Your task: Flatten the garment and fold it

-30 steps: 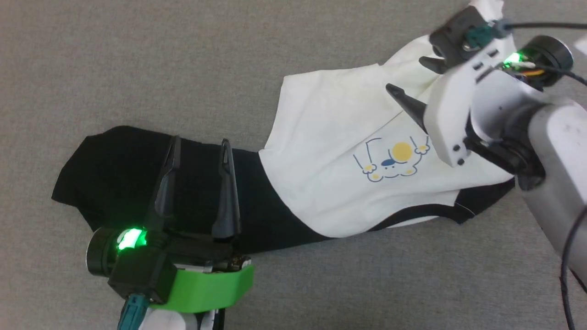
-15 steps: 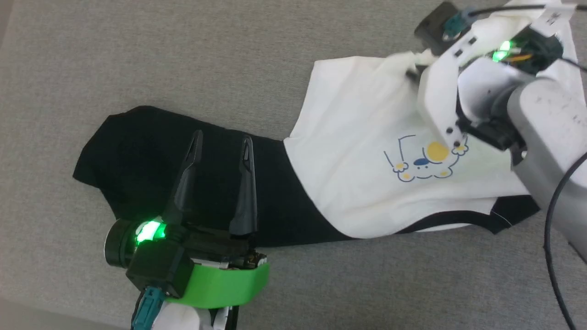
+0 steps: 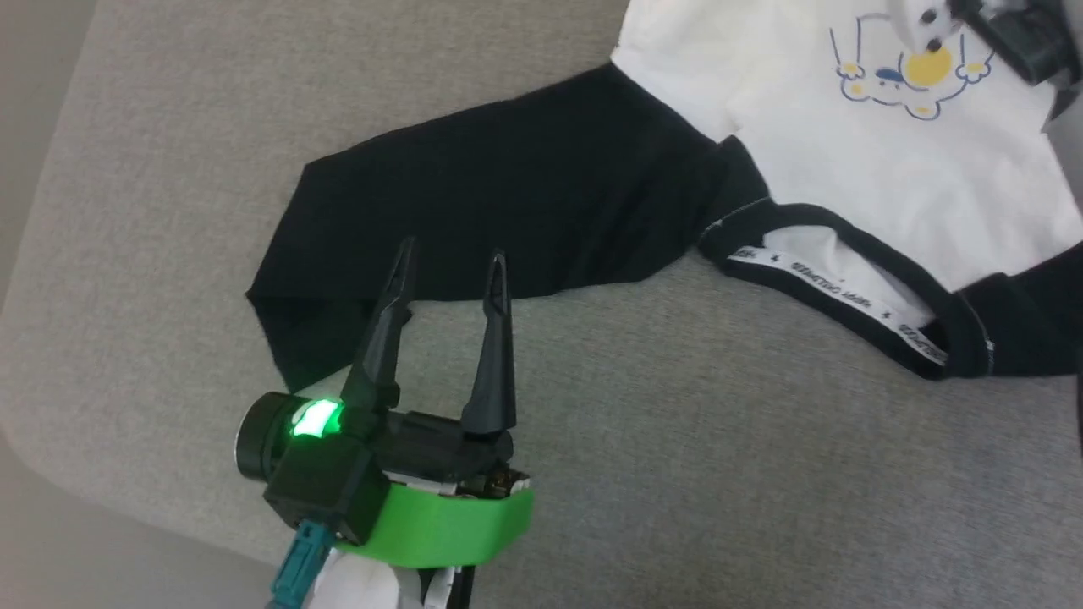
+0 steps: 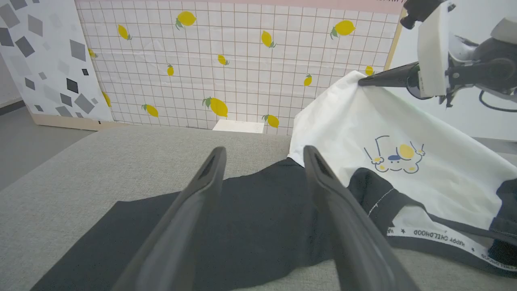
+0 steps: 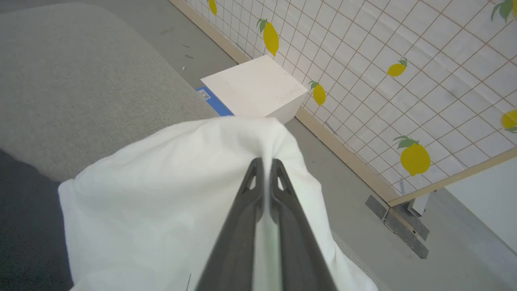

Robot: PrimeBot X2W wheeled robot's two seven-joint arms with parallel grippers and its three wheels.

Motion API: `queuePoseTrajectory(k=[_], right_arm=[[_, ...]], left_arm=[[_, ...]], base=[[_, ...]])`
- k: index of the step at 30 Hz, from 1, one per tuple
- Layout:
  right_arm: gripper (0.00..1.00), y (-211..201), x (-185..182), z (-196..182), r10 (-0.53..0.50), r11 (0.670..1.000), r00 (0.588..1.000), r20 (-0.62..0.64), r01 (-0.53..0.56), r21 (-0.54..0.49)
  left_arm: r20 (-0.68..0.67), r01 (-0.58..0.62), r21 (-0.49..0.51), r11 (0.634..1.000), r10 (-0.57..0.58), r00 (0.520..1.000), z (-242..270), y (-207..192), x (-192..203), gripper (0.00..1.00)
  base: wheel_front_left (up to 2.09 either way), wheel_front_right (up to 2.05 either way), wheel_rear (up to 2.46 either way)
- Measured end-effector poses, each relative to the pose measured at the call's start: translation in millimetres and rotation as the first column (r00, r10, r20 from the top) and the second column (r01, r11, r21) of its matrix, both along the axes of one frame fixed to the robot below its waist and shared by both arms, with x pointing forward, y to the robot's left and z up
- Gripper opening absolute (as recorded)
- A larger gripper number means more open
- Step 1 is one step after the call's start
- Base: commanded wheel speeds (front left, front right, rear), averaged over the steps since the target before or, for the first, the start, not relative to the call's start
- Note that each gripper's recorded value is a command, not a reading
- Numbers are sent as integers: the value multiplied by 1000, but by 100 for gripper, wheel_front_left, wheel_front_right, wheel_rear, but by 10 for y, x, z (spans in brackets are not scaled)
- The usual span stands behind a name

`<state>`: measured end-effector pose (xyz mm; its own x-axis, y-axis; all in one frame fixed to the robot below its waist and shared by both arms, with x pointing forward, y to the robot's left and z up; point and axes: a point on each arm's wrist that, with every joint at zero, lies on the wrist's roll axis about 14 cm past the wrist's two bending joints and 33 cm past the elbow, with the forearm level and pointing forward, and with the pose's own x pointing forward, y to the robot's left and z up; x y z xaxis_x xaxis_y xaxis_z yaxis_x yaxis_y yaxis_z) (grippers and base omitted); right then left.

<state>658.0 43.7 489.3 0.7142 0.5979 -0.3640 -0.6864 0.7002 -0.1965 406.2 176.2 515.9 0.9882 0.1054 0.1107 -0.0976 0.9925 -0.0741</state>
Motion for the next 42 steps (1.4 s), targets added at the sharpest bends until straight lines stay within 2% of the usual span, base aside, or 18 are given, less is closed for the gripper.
queuePoseTrajectory(k=[1, 2, 3, 7, 12, 13, 15, 20, 24, 27, 33, 36, 42], right_arm=[[0, 41, -13, -101, 6, 1000, 1000, -19, -6, -16], [30, 75, -28, -179, 10, 1000, 999, -36, -11, -21], [100, 122, -51, -269, 17, 1000, 998, -55, -18, -23], [100, 221, -113, -400, 39, 999, 997, -70, -40, -17], [100, 203, -109, -189, 37, 996, 999, -22, -35, 82], [100, 98, -83, 131, 12, 984, 999, 44, -19, 175], [100, -43, -100, 319, -22, 970, 997, 77, 3, 243], [100, -620, -320, 413, -135, 939, 986, 99, 95, 332], [100, -1134, -634, 458, -248, 906, 959, 135, 181, 383], [100, -1513, -1027, 380, -357, 864, 927, 115, 281, 417], [100, -2081, -1921, 192, -575, 739, 818, 24, 507, 443], [100, -2289, -2247, 186, -642, 695, 767, 4, 579, 428], [100, -2572, -2565, 274, -703, 633, 711, -15, 635, 442]], left_arm=[[-4, -6, 2, 1000, 6, 1000, -9, 14, -5, 100], [-8, -13, 2, 1000, 13, 1000, -15, 27, -10, 100], [-13, -18, 2, 1000, 18, 1000, -28, 39, -18, 100], [-26, -14, 3, 1000, 14, 1000, -71, 25, -8, 100], [-14, 10, 5, 1000, -10, 1000, -58, -28, 41, 100], [-1, 24, 12, 1000, -24, 1000, -27, -48, 56, 100], [14, 35, 17, 999, -35, 999, 16, -64, 59, 100], [40, 60, 20, 998, -60, 997, 96, -102, 22, 100], [51, 80, 31, 996, -82, 995, 135, -141, -21, 100], [53, 101, 28, 994, -103, 993, 143, -181, -61, 100], [50, 147, 32, 989, -149, 988, 144, -265, -142, 100], [43, 170, 34, 985, -171, 984, 125, -315, -171, 100], [-37, 245, 97, 965, -243, 969, -61, -397, -192, 100]], base=[[0, 0, 0], [0, 0, 0], [0, 0, 0], [0, 0, 0], [0, 0, 0], [0, 0, 0], [0, 0, 0], [0, 0, 0], [0, 0, 0], [0, 0, 0], [0, 0, 0], [0, 0, 0], [0, 0, 0]])
